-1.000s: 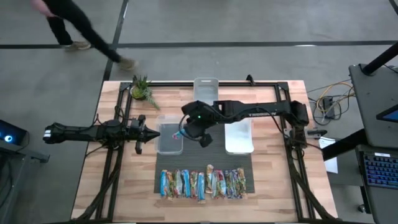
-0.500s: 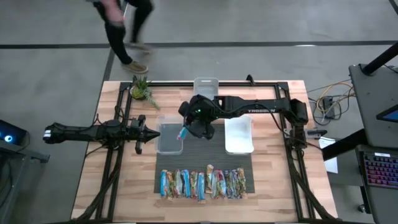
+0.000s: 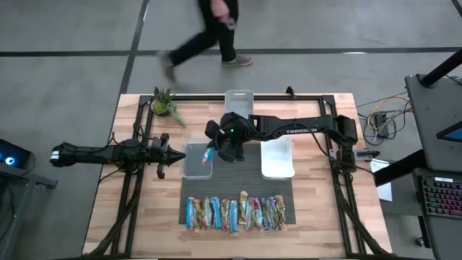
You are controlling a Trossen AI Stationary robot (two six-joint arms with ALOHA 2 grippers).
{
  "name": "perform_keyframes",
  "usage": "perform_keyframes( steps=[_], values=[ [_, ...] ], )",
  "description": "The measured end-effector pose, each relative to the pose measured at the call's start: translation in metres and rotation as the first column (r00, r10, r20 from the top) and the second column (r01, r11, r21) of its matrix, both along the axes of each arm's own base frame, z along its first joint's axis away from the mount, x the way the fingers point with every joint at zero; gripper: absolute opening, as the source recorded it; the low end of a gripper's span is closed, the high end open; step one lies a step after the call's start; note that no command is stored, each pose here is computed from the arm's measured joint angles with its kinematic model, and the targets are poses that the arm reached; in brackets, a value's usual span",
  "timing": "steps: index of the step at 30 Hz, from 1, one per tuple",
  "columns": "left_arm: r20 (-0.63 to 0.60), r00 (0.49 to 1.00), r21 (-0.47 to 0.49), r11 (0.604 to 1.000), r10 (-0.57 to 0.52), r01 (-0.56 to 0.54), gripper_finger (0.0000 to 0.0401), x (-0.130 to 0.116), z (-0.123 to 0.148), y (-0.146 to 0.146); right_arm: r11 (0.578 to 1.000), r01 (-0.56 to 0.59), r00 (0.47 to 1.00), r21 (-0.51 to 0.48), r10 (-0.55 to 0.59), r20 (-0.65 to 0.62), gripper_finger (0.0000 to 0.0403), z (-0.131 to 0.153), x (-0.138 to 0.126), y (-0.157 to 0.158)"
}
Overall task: Pick and place Granola Bars by type
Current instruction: Put the red granola bar into the transparent bin
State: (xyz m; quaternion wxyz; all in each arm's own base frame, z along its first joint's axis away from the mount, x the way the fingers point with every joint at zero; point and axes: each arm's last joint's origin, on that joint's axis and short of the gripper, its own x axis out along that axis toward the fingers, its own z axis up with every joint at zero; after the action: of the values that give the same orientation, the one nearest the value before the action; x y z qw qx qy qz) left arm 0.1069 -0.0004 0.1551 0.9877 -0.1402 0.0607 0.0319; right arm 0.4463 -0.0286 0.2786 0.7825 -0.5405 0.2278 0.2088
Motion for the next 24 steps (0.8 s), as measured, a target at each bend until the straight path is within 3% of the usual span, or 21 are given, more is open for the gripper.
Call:
perform_keyframes(
  steps=[9,24],
  values=[
    [0.0,1.0,0.0,1.0,0.0,0.0,0.0,0.0,0.0,0.0,1.0,0.0,1.0,-0.001,0.0,0.02,0.0052,-0.014,0.0,0.0],
    [-0.004,1.0,0.0,1.0,0.001,-0.001,0.0,0.0,0.0,0.0,1.0,0.006,0.998,0.003,-0.006,0.061,0.0052,-0.035,0.045,0.001]
  ],
)
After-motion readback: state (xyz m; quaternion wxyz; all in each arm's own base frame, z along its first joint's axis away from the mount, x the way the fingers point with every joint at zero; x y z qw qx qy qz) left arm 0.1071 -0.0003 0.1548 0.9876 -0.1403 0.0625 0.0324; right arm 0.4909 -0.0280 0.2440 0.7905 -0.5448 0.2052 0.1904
